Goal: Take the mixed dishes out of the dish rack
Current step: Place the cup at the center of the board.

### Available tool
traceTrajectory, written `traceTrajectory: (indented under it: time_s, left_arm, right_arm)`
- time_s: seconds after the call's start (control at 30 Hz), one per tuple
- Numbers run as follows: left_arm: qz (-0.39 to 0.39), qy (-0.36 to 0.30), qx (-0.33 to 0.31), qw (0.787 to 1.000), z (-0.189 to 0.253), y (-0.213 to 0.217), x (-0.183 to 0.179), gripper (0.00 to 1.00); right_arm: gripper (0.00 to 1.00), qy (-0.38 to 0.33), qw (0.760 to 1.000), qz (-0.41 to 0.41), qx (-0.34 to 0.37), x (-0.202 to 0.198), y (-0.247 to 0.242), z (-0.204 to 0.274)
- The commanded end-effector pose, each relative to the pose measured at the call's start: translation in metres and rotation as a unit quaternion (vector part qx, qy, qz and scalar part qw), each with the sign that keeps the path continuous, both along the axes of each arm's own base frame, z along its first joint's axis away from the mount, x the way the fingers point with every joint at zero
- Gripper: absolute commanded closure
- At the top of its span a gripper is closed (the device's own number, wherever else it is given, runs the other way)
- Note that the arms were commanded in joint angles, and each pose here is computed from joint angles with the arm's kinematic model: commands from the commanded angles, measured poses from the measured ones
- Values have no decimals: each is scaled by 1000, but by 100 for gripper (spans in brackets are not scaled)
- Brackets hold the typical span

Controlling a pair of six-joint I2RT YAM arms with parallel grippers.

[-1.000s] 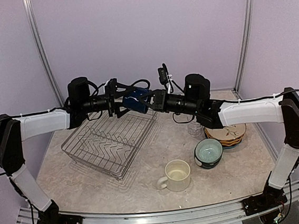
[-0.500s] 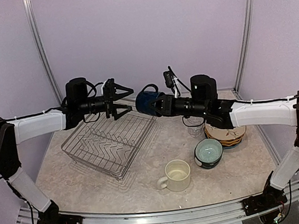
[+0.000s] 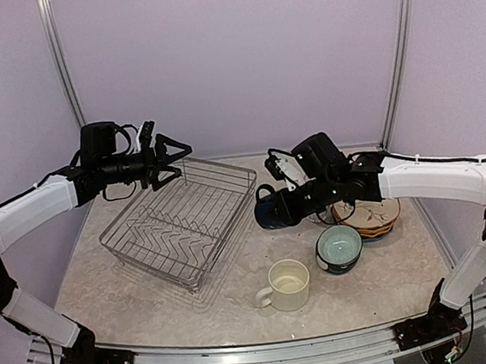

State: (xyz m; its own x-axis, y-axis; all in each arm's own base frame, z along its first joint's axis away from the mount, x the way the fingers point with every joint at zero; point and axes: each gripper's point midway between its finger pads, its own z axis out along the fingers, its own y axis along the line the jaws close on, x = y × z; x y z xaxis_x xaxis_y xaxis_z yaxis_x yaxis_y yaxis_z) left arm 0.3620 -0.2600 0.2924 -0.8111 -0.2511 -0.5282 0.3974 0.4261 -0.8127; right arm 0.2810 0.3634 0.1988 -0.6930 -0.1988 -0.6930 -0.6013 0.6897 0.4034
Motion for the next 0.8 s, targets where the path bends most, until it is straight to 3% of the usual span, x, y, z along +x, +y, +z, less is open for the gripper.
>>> traceTrajectory:
  time_s: [0.0, 0.2, 0.5, 0.77]
  left_arm:
    - [13, -28, 35, 999, 7, 8, 0, 1]
    - [6, -26, 36, 999, 5, 3, 2, 1]
    - [16, -37, 59, 997, 7, 9, -3, 1]
    - [40, -64, 79, 994, 22, 20, -6, 1]
  right_arm:
    - [100, 34, 988, -14, -150, -8, -26, -39]
    - [100, 73, 964, -19, -254, -4, -37, -79]
    - [99, 97, 948, -16, -303, -3, -41, -103]
    - [65, 68, 956, -29, -284, 7, -36, -90]
